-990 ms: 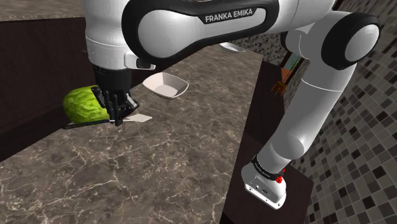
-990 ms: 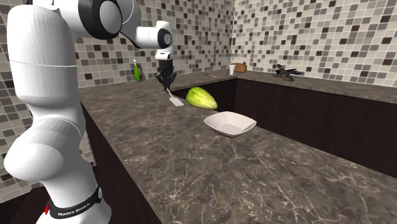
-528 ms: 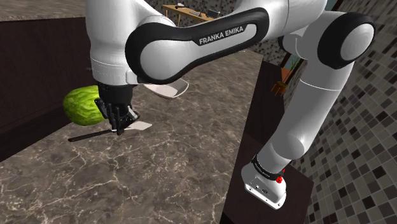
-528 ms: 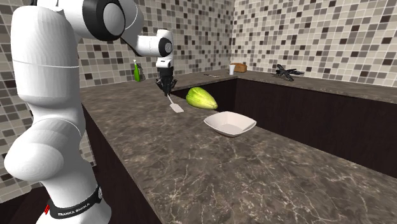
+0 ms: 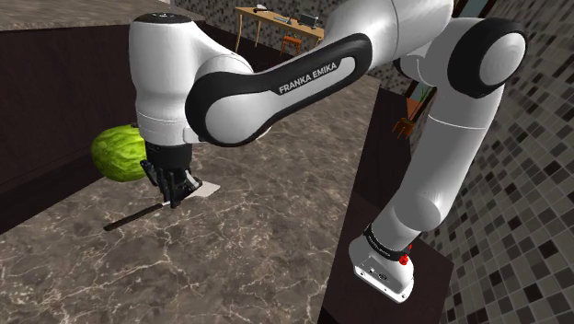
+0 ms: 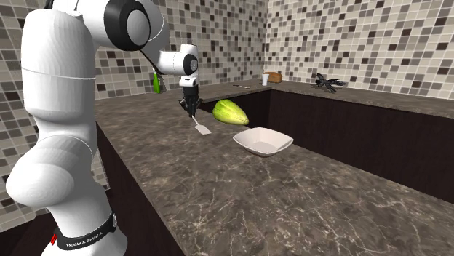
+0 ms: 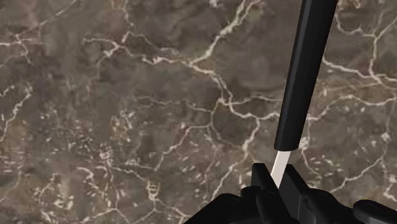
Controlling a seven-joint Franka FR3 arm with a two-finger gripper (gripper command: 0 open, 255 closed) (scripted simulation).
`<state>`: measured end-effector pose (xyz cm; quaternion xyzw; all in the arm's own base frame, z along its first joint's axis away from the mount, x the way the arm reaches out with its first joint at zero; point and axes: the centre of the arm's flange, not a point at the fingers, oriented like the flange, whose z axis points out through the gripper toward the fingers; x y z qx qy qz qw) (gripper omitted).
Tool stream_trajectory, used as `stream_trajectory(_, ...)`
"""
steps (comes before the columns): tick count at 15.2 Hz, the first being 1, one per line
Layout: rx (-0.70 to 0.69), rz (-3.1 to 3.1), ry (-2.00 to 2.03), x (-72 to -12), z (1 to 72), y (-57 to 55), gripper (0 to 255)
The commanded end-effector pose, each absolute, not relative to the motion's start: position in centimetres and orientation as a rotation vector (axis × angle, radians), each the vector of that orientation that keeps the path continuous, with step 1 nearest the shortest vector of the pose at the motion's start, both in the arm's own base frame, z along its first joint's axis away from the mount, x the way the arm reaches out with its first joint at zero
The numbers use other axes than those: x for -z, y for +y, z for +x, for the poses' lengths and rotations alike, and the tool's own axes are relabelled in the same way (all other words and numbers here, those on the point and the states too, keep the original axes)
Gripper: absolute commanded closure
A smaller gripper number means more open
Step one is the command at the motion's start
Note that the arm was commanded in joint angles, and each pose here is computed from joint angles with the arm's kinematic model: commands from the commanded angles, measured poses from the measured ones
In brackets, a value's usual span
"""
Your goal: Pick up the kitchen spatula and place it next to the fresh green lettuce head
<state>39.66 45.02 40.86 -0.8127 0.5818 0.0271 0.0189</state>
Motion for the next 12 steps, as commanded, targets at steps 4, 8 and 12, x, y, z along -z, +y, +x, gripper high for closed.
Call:
stream_trajectory(4, -0.084, -2.522, 1.806, -38.3, 39.6, 45.0, 255)
stream_trajectory(8, -0.084, -2.522, 1.806, -36.4, 39.6, 45.0, 255)
stream_trajectory(12, -0.084, -2.522, 1.806, -36.4, 39.6, 45.0, 255)
